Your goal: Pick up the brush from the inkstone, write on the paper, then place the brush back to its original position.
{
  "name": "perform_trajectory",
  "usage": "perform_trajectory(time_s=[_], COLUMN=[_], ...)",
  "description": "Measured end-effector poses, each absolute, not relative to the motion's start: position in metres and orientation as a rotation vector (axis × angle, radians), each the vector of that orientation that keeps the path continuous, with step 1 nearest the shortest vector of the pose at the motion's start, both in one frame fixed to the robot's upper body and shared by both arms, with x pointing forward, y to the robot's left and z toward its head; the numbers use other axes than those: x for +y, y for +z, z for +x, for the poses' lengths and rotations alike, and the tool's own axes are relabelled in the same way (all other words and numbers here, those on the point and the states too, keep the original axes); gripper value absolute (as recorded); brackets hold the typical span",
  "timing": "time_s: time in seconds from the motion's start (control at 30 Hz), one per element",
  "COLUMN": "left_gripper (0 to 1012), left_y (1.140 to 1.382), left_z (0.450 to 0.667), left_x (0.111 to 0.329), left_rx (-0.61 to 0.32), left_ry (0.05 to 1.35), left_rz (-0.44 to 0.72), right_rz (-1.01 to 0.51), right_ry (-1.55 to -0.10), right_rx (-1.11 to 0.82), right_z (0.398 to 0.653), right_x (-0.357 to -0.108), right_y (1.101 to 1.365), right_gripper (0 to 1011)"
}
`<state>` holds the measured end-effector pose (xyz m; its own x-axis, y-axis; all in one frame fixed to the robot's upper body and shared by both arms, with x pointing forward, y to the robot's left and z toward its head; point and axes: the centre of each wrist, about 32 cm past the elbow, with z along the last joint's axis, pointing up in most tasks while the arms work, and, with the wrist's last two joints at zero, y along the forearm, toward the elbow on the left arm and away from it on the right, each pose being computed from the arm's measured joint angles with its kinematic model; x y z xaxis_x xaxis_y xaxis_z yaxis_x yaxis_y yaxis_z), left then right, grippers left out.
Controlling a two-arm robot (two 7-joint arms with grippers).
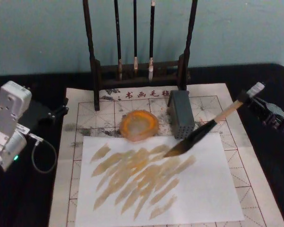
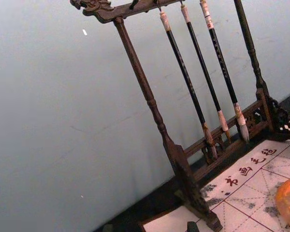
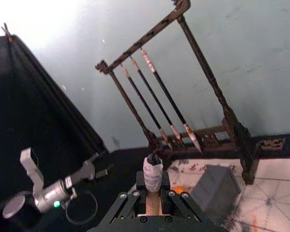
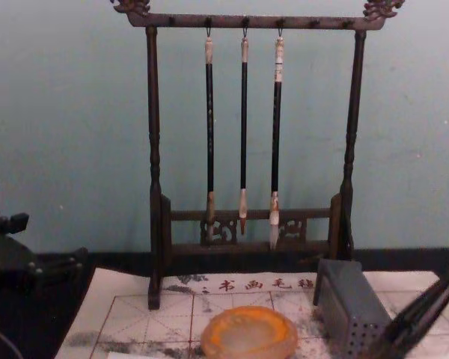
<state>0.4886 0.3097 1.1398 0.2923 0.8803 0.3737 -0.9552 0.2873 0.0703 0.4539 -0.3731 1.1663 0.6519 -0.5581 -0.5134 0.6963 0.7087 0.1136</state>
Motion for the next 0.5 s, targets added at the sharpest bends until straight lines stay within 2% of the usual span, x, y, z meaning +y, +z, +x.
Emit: perform_trajectory(time_s=[0.5], left_gripper=[1001], left_y=[1.140], left_z=[0.489], left_x=[0.310], left_rx=[-0.285], left_ry=[1.248], left_rz=[0.305], right_rz=[0.173], right_ry=[-0.683], right_rx=[0.460], right_z=[0.448], right_x=[-0.390], right_y=[1.179], right_gripper=[181])
